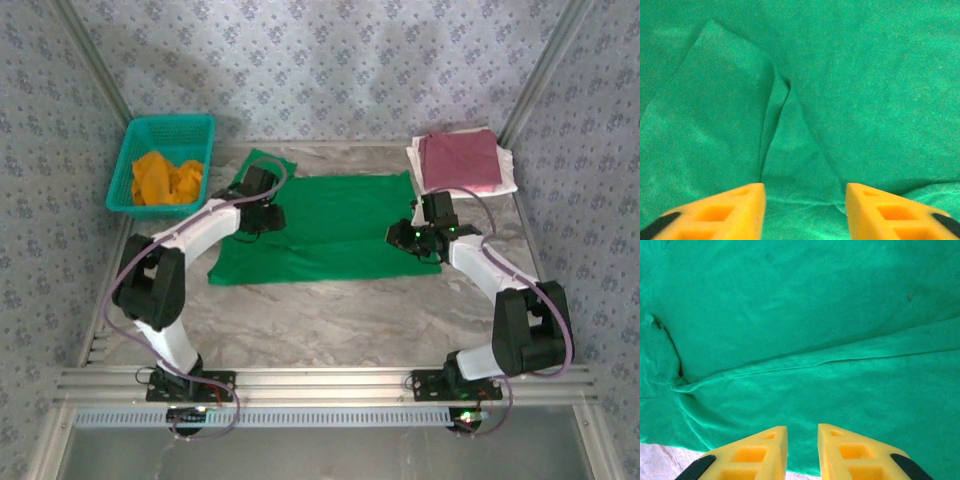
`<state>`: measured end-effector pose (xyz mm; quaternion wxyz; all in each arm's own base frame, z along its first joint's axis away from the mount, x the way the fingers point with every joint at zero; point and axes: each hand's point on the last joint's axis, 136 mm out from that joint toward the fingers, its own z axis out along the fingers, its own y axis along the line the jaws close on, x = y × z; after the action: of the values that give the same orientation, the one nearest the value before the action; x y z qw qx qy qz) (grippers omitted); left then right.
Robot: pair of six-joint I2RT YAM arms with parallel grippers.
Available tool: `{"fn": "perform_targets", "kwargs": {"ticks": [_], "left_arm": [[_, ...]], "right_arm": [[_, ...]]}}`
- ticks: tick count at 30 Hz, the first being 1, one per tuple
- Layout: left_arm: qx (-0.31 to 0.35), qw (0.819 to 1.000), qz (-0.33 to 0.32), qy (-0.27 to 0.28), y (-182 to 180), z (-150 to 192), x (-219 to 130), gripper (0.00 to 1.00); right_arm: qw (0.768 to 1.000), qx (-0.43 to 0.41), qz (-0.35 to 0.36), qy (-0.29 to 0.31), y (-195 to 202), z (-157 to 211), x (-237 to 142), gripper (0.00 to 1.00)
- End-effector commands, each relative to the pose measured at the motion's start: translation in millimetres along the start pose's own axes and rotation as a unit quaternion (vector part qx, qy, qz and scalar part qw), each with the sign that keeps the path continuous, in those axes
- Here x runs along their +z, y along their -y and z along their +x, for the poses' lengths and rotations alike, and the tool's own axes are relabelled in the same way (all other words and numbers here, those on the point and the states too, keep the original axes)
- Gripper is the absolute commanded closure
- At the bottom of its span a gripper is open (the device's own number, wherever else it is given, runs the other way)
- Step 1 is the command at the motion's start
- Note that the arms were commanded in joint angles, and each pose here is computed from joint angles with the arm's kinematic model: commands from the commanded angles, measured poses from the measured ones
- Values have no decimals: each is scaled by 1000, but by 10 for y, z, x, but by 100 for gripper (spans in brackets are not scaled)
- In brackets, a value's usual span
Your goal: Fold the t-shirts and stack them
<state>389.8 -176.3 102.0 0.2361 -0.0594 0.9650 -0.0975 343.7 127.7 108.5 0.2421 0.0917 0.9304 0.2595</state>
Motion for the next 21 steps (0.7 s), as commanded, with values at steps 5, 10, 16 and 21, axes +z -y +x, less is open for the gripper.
{"fn": "perform_targets", "kwargs": {"ticks": [5,10,16,21], "left_arm": [[-22,999,-21,-20,-144,224,315,60],[-17,999,-10,-41,-53,260,572,59],[-2,999,1,-37,112,167,668,78],[10,1000,-5,-29,210,18,623,92]], "right_arm": [[1000,0,-8,-6,-26,-15,16,75],[1000,1,-10,-4,-36,-21,3,75],[1000,0,-8,0,-26,-12,-30,75],[1000,1,-8,0,-18,0,-43,75]]}}
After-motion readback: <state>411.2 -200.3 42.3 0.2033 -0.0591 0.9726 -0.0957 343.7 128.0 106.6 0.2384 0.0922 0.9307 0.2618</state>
